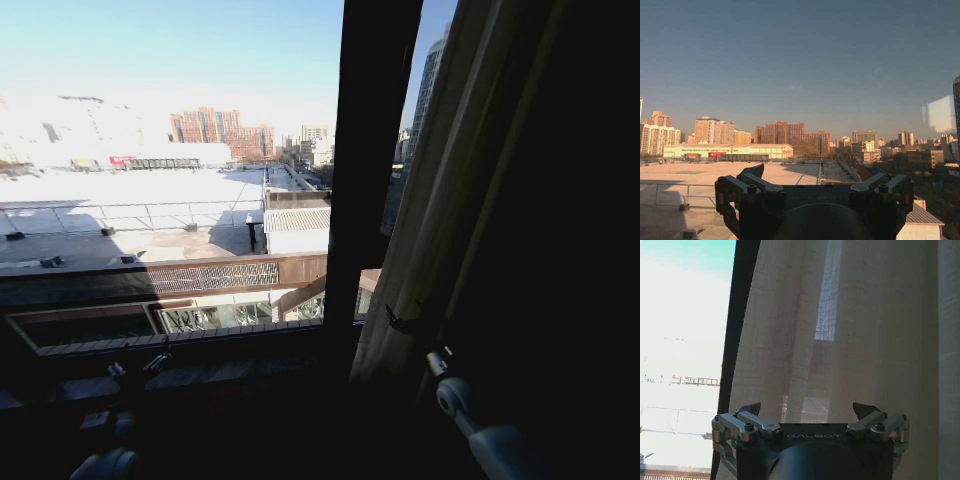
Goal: Open the curtains by pulling them apart, changing their state from closed to fully open.
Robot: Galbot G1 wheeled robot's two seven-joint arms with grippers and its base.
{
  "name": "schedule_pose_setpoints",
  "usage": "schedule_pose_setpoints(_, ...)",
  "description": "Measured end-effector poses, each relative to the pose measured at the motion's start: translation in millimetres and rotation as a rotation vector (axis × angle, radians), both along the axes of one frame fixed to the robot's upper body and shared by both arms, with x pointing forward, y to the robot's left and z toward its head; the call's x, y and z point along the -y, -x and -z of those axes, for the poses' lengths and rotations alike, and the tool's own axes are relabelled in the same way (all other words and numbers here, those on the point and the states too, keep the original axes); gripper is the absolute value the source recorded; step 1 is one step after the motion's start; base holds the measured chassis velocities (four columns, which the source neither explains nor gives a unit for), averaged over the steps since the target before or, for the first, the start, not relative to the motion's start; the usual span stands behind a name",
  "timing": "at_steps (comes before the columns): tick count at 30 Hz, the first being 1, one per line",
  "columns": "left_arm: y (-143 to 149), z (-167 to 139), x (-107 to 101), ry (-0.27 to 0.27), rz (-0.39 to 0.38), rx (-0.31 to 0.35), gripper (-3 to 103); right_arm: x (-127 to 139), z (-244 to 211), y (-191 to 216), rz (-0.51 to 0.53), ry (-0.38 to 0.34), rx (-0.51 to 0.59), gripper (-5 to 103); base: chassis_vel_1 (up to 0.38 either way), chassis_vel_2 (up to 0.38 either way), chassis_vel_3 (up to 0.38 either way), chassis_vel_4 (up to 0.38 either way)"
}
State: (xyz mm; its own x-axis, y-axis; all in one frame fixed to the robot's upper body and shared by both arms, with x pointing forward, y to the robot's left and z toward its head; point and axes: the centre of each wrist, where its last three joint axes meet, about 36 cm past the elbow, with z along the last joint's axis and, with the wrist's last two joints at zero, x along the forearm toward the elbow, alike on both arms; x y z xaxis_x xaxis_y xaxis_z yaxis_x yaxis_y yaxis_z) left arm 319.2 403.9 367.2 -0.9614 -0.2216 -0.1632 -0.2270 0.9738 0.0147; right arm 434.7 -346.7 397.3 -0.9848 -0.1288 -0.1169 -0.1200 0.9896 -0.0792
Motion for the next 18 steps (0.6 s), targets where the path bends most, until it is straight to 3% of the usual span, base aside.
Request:
schedule_pose_setpoints(11,0.0,0.0,0.0,0.0,0.0,0.0,100,0.7,0.5,-0.7,0.002,0.001,0.0,100,0.006,0.005,-0.01,-0.004)
schedule_pose_setpoints(18,0.0,0.0,0.0,0.0,0.0,0.0,100,0.9,0.6,-1.0,0.002,0.001,0.001,100,0.143,0.057,-0.119,-0.044)
